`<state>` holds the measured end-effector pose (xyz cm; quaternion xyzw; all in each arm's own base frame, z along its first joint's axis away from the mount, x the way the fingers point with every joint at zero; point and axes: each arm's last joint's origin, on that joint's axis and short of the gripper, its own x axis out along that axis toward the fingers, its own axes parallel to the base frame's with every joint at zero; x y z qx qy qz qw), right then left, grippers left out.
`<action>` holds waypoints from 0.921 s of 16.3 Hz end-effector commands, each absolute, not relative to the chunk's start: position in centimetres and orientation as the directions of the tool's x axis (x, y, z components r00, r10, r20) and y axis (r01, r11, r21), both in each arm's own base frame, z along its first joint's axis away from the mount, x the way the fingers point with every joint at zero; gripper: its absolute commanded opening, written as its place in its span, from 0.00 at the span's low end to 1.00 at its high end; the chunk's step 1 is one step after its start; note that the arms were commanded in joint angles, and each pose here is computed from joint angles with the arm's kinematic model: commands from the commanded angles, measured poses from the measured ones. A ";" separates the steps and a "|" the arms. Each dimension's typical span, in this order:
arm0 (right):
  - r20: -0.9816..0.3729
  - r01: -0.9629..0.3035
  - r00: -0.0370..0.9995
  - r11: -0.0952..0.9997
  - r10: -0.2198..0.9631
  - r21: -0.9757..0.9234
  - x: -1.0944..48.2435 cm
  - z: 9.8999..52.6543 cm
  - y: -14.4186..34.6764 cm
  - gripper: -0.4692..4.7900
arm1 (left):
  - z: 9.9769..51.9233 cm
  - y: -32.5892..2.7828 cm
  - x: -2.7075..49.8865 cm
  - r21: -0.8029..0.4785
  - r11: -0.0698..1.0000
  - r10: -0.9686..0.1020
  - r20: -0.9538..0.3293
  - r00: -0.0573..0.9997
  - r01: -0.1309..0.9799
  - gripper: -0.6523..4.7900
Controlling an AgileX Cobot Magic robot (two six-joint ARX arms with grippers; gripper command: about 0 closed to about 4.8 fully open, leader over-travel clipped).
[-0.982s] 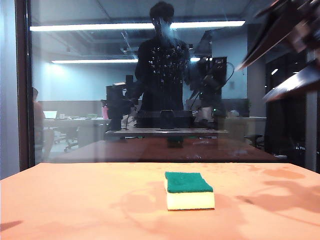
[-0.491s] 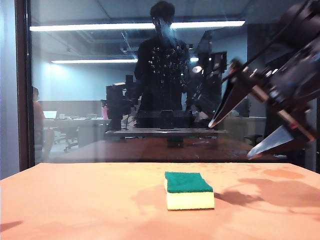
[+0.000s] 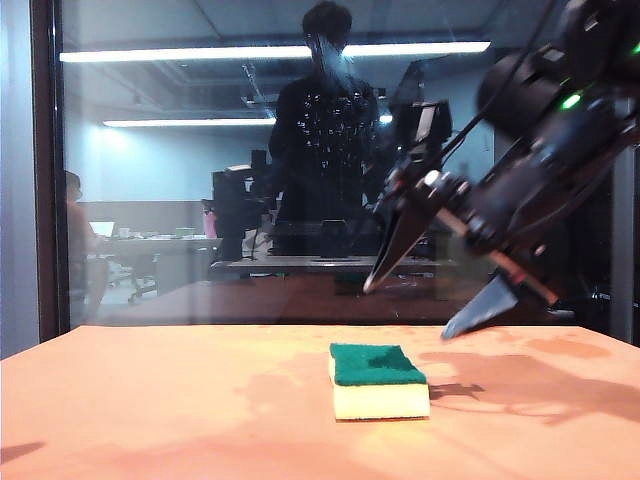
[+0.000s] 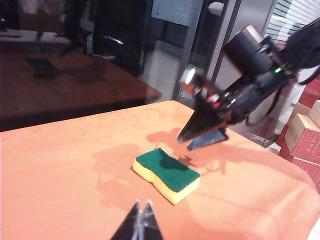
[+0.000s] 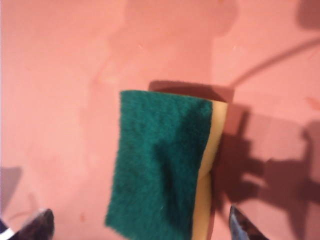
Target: Pick up the sponge from the table, wipe the water off the glass, and finally place the sponge back on the table.
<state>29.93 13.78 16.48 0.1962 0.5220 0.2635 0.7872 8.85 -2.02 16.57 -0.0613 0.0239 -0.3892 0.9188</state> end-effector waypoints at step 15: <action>-0.763 -0.188 0.256 0.805 0.593 0.563 31.8 13.7 16.3 0.94 | 16.8 -2.0 8.8 -0.126 0.687 -0.720 0.012 0.694 0.715 0.11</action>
